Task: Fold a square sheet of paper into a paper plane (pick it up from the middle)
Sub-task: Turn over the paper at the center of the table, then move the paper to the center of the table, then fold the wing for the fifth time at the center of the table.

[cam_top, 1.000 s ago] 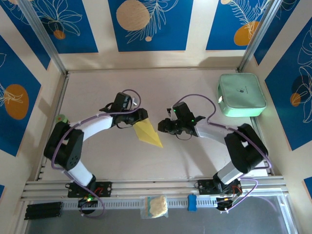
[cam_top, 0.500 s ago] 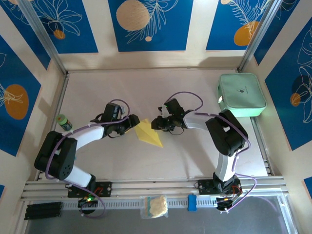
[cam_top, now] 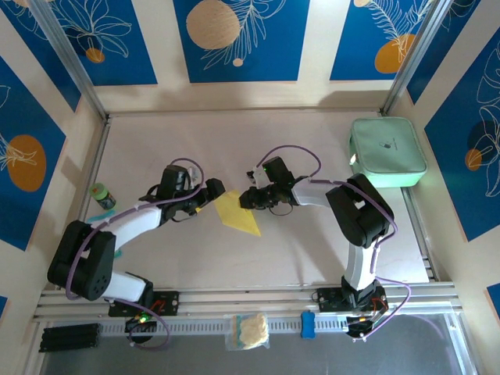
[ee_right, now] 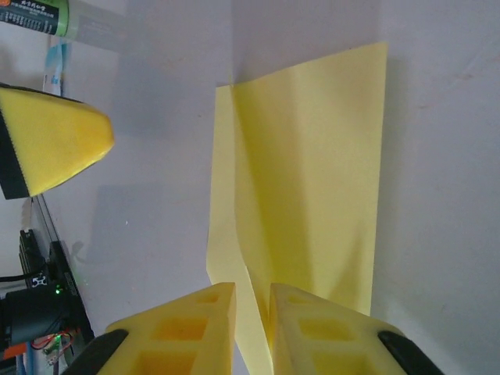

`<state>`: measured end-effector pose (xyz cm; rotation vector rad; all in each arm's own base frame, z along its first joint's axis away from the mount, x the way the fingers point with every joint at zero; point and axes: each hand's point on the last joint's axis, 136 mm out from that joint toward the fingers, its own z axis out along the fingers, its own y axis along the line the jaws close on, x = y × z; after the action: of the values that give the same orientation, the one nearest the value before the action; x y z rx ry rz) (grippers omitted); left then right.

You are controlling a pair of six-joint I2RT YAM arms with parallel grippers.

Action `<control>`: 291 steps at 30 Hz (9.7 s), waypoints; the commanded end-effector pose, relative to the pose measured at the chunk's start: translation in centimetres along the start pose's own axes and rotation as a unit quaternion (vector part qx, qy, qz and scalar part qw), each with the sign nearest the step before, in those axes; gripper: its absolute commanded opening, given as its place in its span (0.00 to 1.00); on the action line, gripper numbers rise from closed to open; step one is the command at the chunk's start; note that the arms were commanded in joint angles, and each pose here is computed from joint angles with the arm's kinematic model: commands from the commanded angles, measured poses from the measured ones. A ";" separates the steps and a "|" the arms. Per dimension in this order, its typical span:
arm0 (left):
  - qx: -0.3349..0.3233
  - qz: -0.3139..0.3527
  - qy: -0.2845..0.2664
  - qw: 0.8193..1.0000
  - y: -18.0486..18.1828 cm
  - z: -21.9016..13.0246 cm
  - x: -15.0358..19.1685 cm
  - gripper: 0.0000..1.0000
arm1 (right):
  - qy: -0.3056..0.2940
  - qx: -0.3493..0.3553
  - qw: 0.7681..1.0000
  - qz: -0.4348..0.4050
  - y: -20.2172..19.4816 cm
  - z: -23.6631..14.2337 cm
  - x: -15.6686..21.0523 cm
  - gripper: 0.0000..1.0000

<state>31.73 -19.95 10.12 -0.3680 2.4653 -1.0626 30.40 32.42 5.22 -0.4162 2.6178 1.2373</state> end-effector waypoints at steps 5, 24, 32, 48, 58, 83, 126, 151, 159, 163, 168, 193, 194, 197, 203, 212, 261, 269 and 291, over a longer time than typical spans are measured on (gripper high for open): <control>0.064 0.033 -0.011 0.997 -2.9 -1.9 -0.3 1.00 | 0.005 -0.012 1.000 -0.026 0.1 0.4 -0.5 0.15; 0.216 0.021 -0.005 0.976 -7.7 -2.8 0.6 0.96 | -0.096 -0.124 0.987 0.033 6.3 -6.1 -4.8 0.00; 0.266 0.050 0.016 0.963 -10.5 -2.2 1.6 0.83 | -0.128 -0.176 0.973 0.079 8.9 -9.4 -6.2 0.00; 0.324 0.096 0.031 0.941 -13.8 -1.7 2.2 0.41 | -0.122 -0.211 0.964 0.105 9.9 -10.3 -6.2 0.01; 0.332 0.098 0.020 0.938 -14.1 -2.0 2.0 0.26 | -0.124 -0.208 0.963 0.115 9.3 -10.3 -6.1 0.05; -0.036 0.204 0.046 0.977 -4.0 -0.1 1.5 0.09 | -0.257 0.105 0.957 0.091 1.3 -17.4 -4.6 0.61; -0.538 0.388 0.050 0.747 6.4 6.9 -2.1 0.18 | -0.253 0.252 0.917 0.178 -6.3 -20.1 -0.2 0.63; -0.196 0.238 0.092 0.947 -6.2 6.9 5.5 0.35 | -0.250 0.248 0.914 0.204 -6.5 -19.7 -0.5 0.62; -0.126 0.174 0.069 0.974 -4.8 4.1 3.6 0.36 | -0.220 0.221 0.928 0.202 -5.8 -17.6 -0.9 0.64; -0.102 0.112 0.078 0.985 -2.2 4.7 3.0 0.36 | -0.202 0.218 0.933 0.202 -5.3 -16.1 -1.2 0.64; -0.109 0.076 0.075 0.988 0.5 5.8 1.8 0.36 | -0.184 0.215 0.938 0.199 -4.7 -14.5 -1.4 0.63; -0.103 0.100 0.149 0.978 2.8 8.5 5.1 0.31 | -0.148 0.194 0.947 0.211 -3.8 -10.6 -1.7 0.61; -0.098 0.102 0.156 0.978 2.4 8.6 5.7 0.30 | -0.148 0.189 0.947 0.214 -3.7 -10.5 -1.5 0.60; -0.081 0.104 0.170 0.977 1.1 9.0 7.3 0.28 | -0.144 0.180 0.946 0.225 -3.7 -9.8 -1.2 0.57; -0.056 0.096 0.169 0.979 -0.8 9.1 8.1 0.24 | -0.101 0.166 0.952 0.235 -3.4 -6.8 -0.4 0.33; -0.054 0.105 0.138 0.983 -2.2 7.4 6.7 0.19 | -0.042 0.154 0.960 0.229 -3.2 -2.5 -0.1 0.16; -0.178 0.024 0.120 0.976 6.0 7.1 7.7 0.06 | -0.051 0.157 0.924 0.346 -3.7 -2.2 2.7 0.29; -0.173 0.023 0.121 0.977 5.8 7.1 7.7 0.06 | -0.046 0.159 0.924 0.343 -3.9 -1.9 2.6 0.26; -0.152 0.009 0.123 0.981 4.9 7.0 7.7 0.07 | -0.056 0.103 0.938 0.327 -2.6 -1.2 1.8 0.23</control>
<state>30.19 -25.56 1.98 -0.2490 2.7567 -0.8044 29.47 28.68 2.87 0.6285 2.8677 0.9651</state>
